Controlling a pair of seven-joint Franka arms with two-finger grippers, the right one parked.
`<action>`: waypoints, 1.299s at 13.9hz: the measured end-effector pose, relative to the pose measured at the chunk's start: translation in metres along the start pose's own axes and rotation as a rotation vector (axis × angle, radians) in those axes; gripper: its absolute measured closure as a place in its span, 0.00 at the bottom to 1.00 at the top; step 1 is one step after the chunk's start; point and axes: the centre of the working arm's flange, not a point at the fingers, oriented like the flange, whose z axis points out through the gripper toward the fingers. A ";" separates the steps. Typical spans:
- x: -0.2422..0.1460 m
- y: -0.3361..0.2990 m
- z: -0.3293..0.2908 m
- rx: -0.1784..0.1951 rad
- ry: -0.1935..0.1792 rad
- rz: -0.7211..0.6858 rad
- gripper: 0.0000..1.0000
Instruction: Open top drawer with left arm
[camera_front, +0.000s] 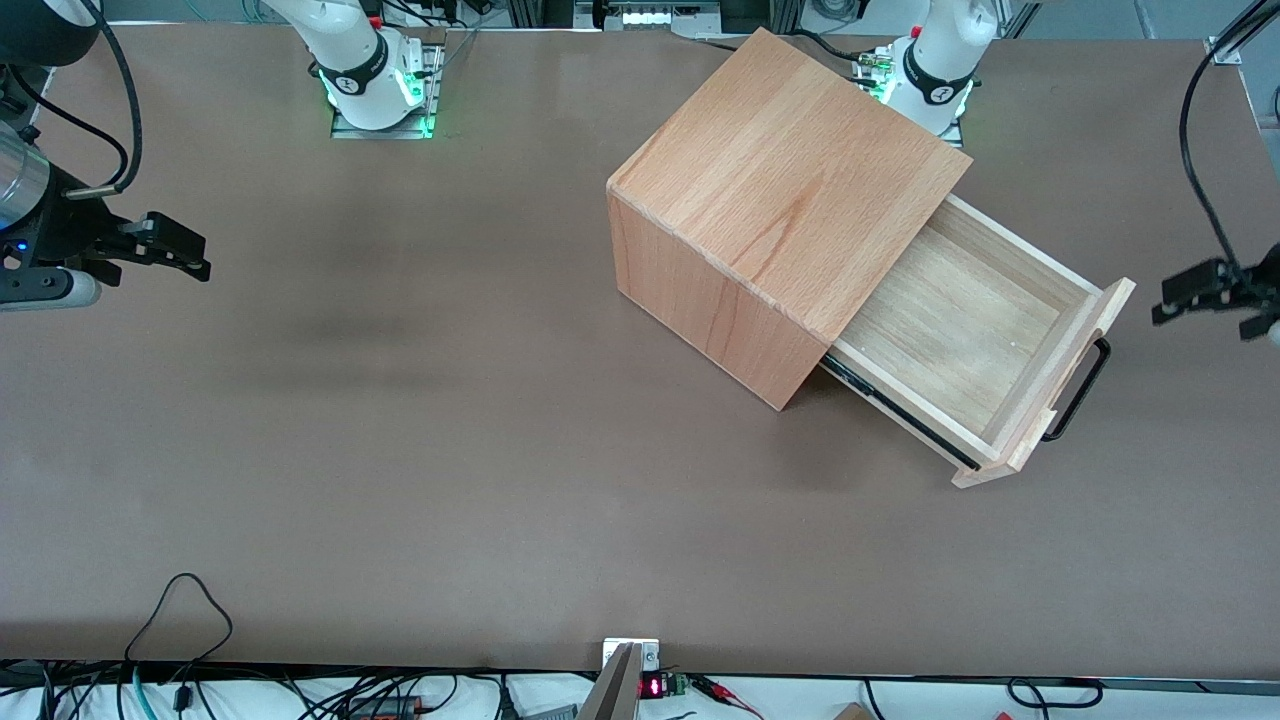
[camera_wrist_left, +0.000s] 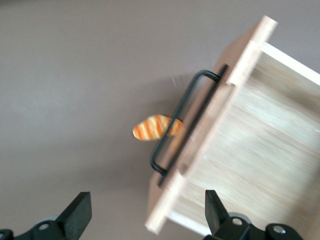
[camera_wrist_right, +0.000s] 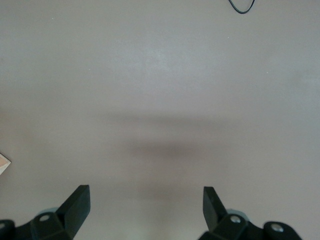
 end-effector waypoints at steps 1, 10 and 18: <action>-0.006 0.007 -0.009 -0.006 -0.005 -0.029 0.00; -0.026 0.059 -0.033 0.006 -0.066 -0.157 0.00; -0.026 0.056 -0.033 0.006 -0.068 -0.171 0.00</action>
